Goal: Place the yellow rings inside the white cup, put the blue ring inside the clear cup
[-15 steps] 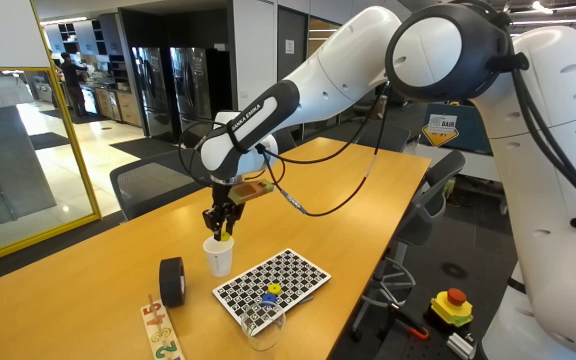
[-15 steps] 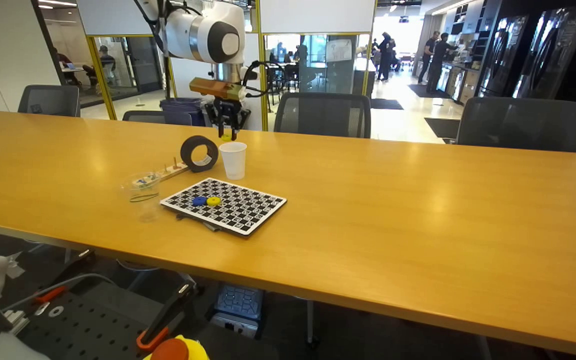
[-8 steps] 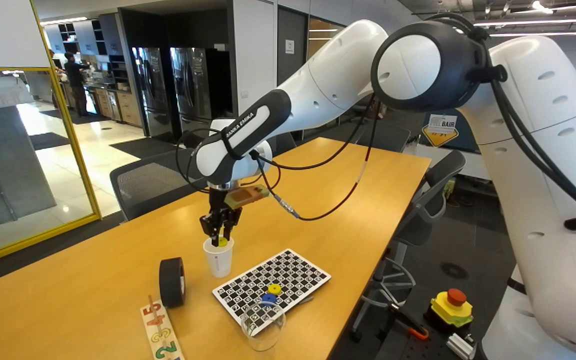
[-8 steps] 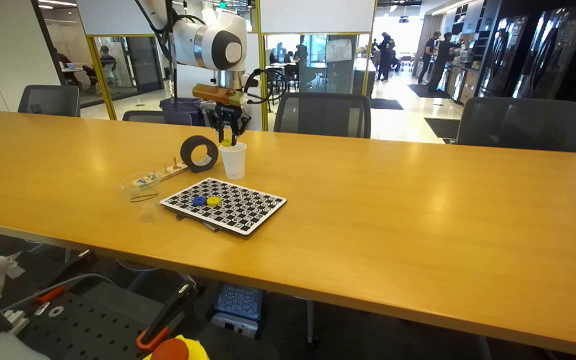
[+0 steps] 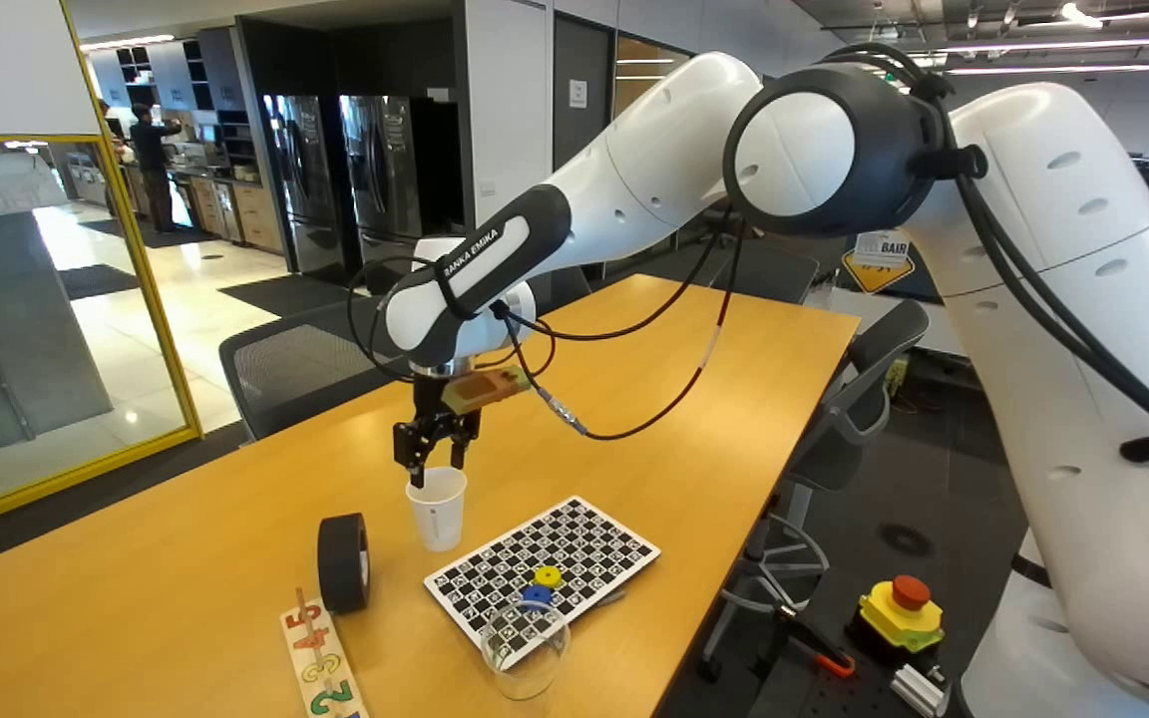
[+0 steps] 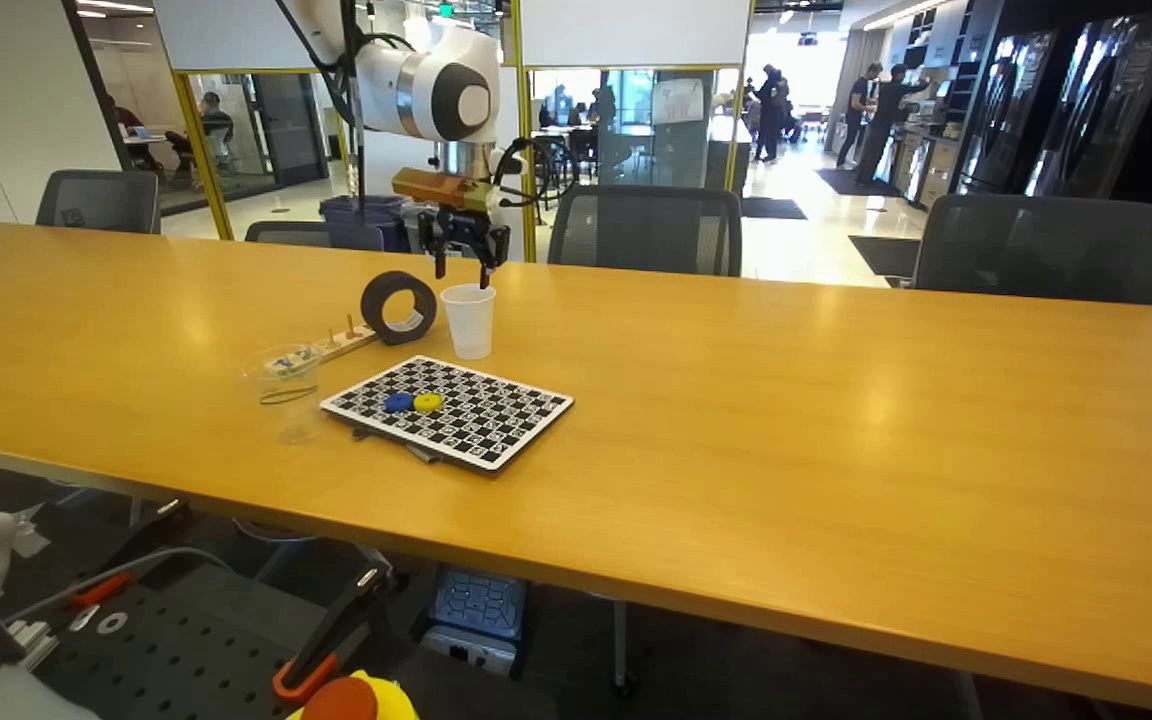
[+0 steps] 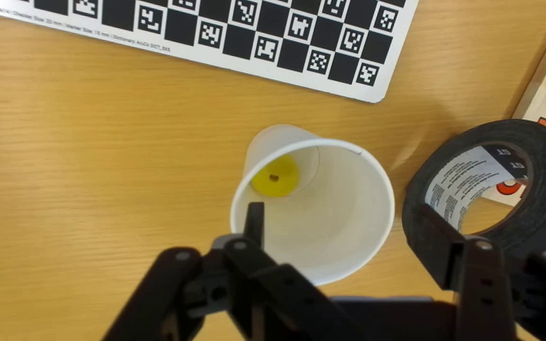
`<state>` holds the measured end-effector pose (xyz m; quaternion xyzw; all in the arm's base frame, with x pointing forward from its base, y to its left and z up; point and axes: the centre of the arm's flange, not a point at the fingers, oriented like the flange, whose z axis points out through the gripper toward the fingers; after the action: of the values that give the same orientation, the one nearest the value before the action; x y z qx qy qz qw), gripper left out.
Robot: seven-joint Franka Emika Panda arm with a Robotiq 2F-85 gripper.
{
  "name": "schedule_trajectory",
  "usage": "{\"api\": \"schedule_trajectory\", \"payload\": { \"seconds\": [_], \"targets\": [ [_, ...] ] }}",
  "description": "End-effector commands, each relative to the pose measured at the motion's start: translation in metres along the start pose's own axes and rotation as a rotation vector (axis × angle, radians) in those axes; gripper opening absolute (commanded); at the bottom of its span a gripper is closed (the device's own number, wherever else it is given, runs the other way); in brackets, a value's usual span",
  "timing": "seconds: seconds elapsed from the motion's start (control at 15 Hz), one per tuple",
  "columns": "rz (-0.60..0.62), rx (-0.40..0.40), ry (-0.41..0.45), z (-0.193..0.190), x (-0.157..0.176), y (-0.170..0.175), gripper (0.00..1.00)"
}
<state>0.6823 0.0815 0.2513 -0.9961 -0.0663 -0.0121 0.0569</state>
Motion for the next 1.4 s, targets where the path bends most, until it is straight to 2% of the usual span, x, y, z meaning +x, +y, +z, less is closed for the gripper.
{"api": "schedule_trajectory", "payload": {
  "seconds": [0.0,0.47,0.8,1.13,1.33],
  "targets": [
    [0.047,-0.053,0.009,-0.026,-0.017,-0.001,1.0],
    [0.167,-0.094,-0.024,-0.033,-0.109,0.003,1.0],
    [0.342,-0.039,-0.081,-0.004,-0.163,0.001,1.0],
    [0.59,0.015,-0.08,0.031,-0.184,-0.001,1.0],
    [0.724,0.0,-0.068,0.052,-0.185,0.0,1.0]
  ]
}}
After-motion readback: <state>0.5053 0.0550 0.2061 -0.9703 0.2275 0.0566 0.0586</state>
